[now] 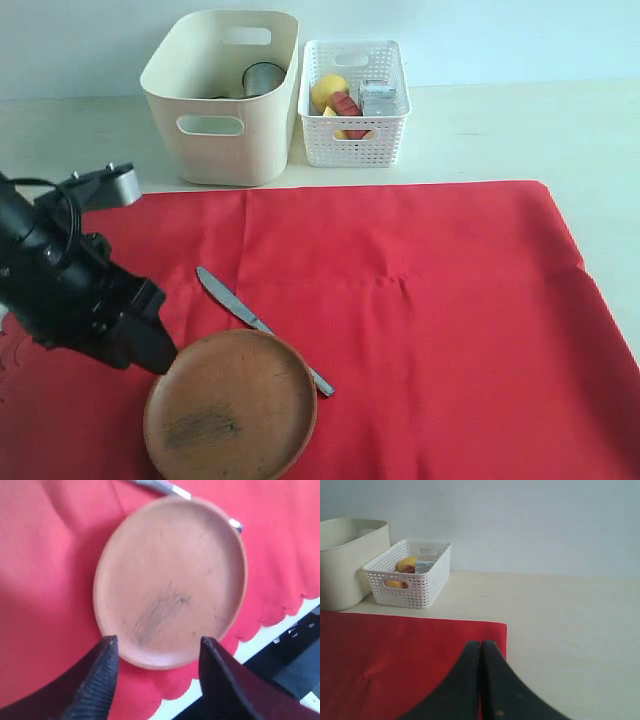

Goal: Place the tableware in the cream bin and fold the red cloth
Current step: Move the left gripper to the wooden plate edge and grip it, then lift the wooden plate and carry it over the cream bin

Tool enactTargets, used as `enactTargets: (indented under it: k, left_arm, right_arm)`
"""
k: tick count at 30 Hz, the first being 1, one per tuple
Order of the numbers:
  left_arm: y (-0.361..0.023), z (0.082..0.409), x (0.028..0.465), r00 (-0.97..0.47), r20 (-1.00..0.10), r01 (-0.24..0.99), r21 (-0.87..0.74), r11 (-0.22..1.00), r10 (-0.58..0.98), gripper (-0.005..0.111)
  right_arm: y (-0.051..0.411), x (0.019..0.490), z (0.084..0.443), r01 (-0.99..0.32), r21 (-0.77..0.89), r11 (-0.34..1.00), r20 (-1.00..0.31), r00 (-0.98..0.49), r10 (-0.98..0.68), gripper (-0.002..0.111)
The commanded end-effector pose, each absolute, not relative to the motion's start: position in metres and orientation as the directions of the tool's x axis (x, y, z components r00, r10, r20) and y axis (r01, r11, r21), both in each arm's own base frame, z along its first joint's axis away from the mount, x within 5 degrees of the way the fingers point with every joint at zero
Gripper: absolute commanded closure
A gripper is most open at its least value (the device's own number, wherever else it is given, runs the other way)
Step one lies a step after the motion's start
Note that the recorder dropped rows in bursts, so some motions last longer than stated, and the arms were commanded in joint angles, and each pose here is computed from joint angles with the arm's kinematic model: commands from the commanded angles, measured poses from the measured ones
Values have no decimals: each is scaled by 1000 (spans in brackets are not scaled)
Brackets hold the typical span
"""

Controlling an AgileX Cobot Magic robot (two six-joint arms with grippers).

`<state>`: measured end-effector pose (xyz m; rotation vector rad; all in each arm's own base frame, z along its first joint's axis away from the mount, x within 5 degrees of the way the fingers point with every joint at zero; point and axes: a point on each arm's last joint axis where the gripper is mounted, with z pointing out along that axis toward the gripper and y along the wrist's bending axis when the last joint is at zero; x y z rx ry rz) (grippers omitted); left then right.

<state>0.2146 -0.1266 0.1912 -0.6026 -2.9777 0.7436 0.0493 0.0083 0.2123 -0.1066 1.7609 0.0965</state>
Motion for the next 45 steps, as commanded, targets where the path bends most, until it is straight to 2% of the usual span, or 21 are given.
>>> enactTargets:
  k: [1,8,14,33,45]
  left_arm:
    - [-120,173,197,-949,-78,305,-461,833,304,58]
    - [-114,150,186,-979,-112,205,-462,863,173,58]
    - [-114,148,188,-981,-143,186,-466,865,134,58]
    - [-119,120,197,-986,-102,166,-473,865,133,58]
    - [-126,113,194,-983,-66,181,-546,818,174,59]
  right_arm:
    - [8,49,212,-118,2,993,-984,-179,-19,108]
    - [8,49,212,-118,2,993,-984,-179,-19,108]
    - [8,49,212,-118,2,993,-984,-179,-19,108]
    - [8,49,212,-118,2,993,-984,-179,-19,108]
    - [8,49,212,-118,2,993,-984,-179,-19,108]
